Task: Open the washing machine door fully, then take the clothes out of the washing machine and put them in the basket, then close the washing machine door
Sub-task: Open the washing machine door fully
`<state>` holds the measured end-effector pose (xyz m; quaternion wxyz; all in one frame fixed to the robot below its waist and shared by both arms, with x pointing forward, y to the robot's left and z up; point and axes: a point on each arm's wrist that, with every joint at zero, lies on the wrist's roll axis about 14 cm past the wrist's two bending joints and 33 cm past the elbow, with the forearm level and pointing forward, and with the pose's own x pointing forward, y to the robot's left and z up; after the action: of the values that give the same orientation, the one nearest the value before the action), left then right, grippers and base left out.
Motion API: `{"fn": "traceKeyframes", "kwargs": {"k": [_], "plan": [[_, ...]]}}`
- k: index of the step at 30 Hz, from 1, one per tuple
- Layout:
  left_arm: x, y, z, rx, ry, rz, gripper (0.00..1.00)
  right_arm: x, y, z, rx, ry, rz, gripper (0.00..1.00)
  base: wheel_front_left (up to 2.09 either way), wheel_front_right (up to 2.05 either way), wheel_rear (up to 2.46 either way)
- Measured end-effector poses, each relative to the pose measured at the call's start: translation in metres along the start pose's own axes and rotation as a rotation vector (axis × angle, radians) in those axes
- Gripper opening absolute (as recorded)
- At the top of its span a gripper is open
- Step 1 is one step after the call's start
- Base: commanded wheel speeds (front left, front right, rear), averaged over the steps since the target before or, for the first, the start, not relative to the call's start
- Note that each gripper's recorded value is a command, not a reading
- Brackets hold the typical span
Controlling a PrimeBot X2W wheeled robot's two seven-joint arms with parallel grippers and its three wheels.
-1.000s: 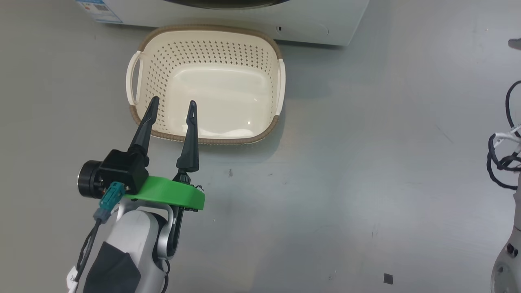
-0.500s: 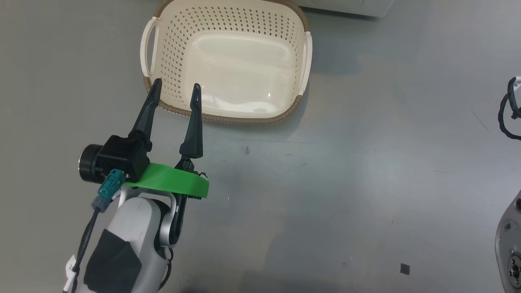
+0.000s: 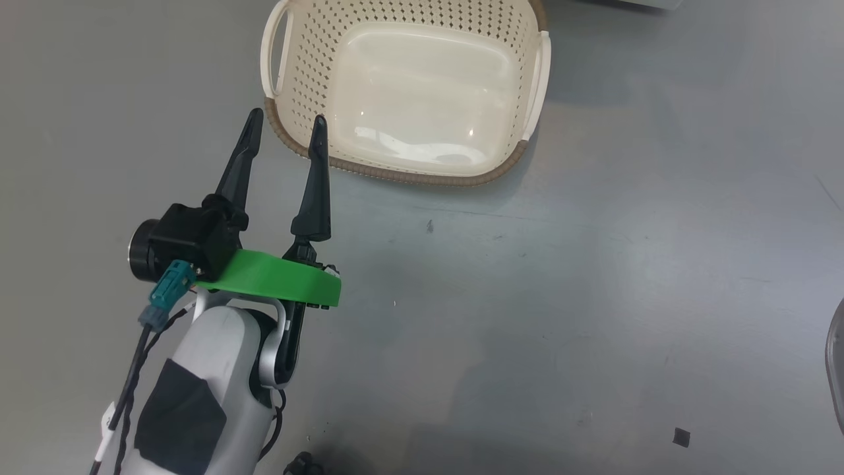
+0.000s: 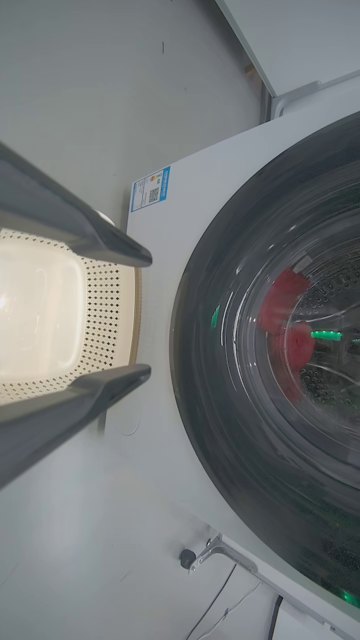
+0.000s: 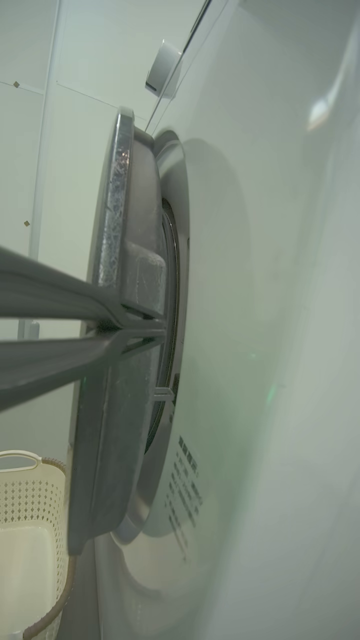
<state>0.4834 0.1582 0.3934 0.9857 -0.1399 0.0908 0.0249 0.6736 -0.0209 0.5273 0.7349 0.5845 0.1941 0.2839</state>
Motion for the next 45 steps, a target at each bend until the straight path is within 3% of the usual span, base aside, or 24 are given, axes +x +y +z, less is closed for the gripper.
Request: {"fn": "traceKeyframes", "kwargs": {"k": [24, 45], "plan": [[-0.006, 0.022, 0.003, -0.006, 0.000, 0.066, 1.00, 0.034, -0.006, -0.010, 0.090, 0.083, -0.004, 0.00, 0.00, 0.00, 0.00], [-0.008, 0.014, 0.014, -0.011, -0.024, 0.044, 1.00, 0.031, -0.011, -0.018, 0.182, 0.177, -0.039, 0.00, 0.00, 0.00, 0.00]]}}
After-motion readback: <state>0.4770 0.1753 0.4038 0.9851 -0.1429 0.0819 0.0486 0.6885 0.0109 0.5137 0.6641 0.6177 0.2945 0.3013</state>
